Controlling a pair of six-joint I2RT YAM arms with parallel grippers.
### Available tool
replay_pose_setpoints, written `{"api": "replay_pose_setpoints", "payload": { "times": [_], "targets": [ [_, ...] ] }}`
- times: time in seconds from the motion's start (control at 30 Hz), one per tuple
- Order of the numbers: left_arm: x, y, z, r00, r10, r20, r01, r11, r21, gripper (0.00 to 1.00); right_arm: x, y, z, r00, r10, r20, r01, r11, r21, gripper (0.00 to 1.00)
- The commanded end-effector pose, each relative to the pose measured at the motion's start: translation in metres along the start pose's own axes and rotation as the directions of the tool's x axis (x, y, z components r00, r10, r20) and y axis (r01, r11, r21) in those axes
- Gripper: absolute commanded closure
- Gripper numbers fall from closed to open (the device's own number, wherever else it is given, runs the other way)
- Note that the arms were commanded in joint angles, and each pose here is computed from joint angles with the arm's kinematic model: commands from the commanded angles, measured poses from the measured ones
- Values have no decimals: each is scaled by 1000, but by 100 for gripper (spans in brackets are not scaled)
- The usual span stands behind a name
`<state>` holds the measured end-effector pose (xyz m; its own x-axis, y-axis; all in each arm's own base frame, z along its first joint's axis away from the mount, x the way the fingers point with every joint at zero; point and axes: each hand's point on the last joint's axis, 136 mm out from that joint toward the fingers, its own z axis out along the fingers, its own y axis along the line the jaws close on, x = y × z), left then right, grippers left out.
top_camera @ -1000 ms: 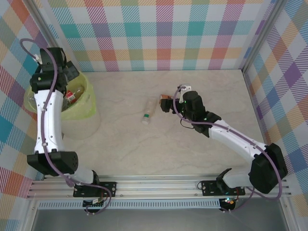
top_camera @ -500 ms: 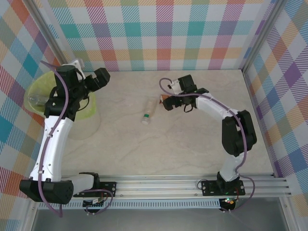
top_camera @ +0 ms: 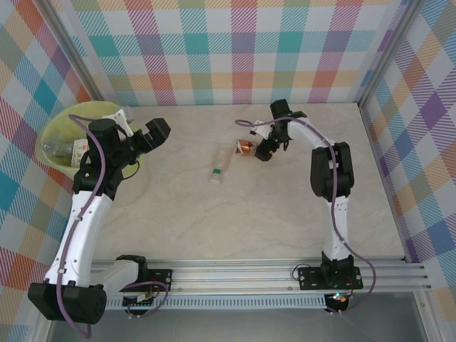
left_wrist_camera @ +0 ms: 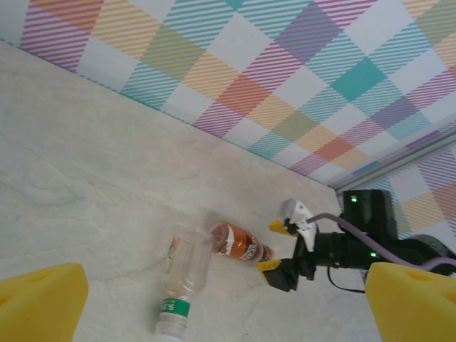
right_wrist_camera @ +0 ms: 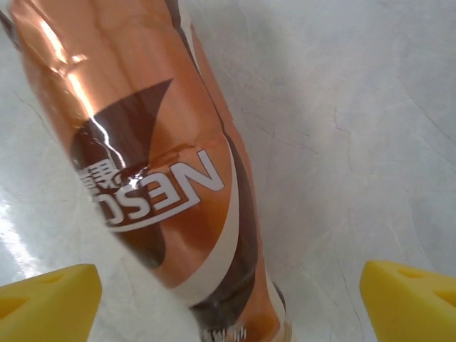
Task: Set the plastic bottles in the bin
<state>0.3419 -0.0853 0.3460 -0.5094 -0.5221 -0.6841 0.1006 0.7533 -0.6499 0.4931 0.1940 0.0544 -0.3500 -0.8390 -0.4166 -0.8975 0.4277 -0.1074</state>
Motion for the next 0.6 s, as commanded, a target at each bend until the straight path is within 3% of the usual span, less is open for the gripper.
{"api": "replay_pose_setpoints", "payload": {
  "times": [0.0, 0.3, 0.57],
  "targets": [
    [4, -25, 5, 999, -23, -23, 26, 992, 126, 0, 2, 10, 7, 994, -111, -15, 110, 992, -58, 12],
    [8, -35, 17, 999, -2, -33, 8, 987, 163, 0, 14, 31, 13, 985, -170, -1, 169, 981, -99, 43],
    [18, -48, 32, 997, 9, -72, 6, 977, 211, 0, -5, 49, -36, 990, -31, 139, 37, 998, -46, 68]
  ]
}}
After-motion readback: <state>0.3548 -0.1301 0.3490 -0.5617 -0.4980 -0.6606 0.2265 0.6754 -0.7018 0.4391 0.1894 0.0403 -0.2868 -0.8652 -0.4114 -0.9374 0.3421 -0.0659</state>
